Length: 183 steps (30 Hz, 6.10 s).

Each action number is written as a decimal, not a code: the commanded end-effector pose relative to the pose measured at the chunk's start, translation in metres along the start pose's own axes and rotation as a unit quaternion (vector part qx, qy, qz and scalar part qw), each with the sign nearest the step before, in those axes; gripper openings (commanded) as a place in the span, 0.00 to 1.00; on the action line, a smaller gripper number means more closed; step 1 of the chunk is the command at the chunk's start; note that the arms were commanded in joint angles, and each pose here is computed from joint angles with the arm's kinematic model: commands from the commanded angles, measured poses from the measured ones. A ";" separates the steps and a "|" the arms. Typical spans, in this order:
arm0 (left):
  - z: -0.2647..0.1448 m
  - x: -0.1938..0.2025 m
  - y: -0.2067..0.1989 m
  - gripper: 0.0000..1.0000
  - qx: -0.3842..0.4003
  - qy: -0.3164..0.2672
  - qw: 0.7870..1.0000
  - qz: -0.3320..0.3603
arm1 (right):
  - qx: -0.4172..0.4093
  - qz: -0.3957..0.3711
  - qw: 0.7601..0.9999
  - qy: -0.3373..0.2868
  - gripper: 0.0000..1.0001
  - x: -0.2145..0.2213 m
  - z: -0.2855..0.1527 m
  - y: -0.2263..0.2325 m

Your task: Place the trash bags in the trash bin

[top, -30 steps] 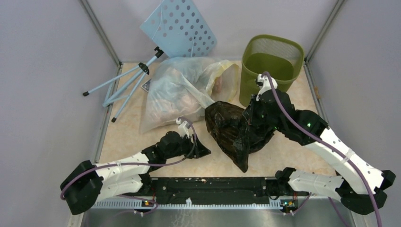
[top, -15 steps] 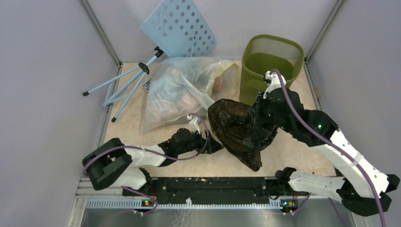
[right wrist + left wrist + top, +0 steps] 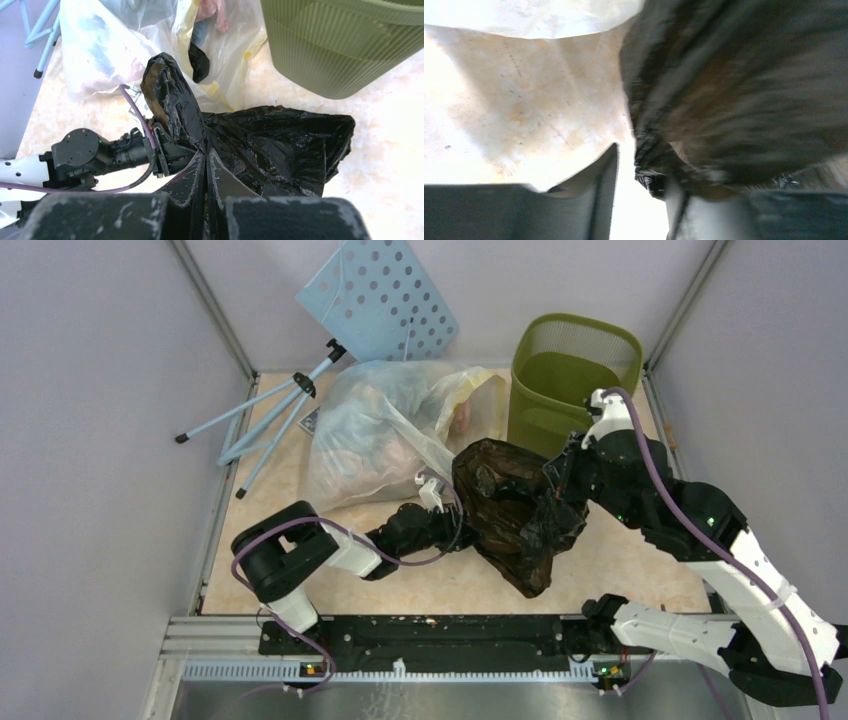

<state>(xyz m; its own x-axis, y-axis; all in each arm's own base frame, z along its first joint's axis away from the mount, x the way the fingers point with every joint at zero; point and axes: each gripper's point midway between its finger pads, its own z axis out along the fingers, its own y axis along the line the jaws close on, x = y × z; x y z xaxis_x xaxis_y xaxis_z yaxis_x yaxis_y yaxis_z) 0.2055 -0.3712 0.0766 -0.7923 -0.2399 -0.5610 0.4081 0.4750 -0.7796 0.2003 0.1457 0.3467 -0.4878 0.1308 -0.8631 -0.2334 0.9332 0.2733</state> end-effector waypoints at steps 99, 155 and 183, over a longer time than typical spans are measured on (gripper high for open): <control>-0.194 -0.108 -0.250 0.00 0.238 0.163 0.957 0.020 | 0.013 -0.046 0.971 0.234 0.00 0.164 0.019 -0.035; -0.261 -0.210 -0.303 0.00 0.258 -0.037 0.963 0.061 | 0.029 -0.047 0.998 -0.015 0.00 -0.063 -0.033 -0.003; -0.150 -0.322 -0.360 0.00 0.253 -0.142 0.948 0.133 | 0.095 -0.035 0.967 -0.234 0.00 -0.215 -0.085 -0.005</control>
<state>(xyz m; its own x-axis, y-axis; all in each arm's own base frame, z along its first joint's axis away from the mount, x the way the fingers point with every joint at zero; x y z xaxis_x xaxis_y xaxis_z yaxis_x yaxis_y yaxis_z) 0.2646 -0.3321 0.5176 -0.6394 -0.3633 -0.6776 0.6539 0.2067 -0.7278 0.2138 0.0994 0.5260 -0.2036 0.1411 -0.9688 -0.1802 0.9673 0.1787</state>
